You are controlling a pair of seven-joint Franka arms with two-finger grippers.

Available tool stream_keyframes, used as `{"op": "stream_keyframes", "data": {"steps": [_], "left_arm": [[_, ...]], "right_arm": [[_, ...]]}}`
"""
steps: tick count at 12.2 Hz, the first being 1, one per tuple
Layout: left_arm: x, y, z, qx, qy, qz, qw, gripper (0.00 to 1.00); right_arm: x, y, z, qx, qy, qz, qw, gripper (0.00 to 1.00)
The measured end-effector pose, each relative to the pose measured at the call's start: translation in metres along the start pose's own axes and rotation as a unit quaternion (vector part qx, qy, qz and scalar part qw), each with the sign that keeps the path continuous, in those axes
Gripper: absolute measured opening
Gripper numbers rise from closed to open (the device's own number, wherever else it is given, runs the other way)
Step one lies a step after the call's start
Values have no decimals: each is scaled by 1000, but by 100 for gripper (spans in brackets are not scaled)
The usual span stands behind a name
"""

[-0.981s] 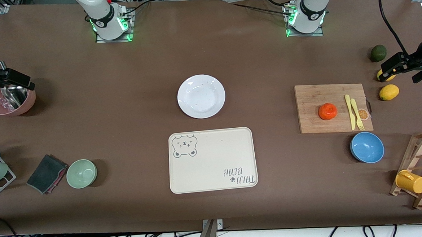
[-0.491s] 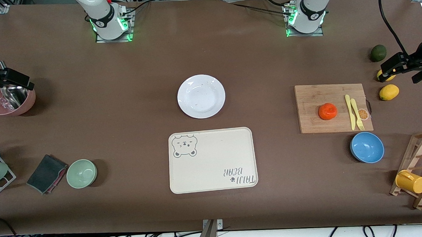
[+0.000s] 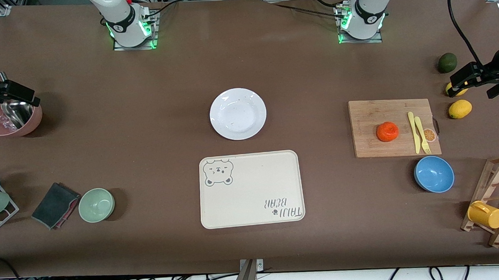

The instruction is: Place orange and plate with both arms

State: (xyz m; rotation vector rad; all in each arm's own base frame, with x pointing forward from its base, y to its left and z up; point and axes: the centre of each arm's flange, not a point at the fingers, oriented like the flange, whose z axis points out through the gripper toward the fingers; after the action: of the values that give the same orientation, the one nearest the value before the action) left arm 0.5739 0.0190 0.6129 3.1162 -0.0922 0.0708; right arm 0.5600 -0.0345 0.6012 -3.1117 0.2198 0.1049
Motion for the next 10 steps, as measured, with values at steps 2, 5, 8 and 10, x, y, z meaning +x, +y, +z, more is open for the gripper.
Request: {"op": "stream_keyframes", "data": {"steps": [2,5,8,10], "left_arm": [[0,0,0,0,0,0,1000,100],[0,0,0,0,0,0,1000,100],[0,1,0,0,0,1,1000,100],[1,1,2,0,-1,1,1000,100]], "right_arm": [[0,0,-1,0,1,0,1000,100],[0,1,-2,0,2,1,1000,100],[0,2,-2,1,3,2,1000,100],[0,3,-2,1,3,2,1000,100]]}}
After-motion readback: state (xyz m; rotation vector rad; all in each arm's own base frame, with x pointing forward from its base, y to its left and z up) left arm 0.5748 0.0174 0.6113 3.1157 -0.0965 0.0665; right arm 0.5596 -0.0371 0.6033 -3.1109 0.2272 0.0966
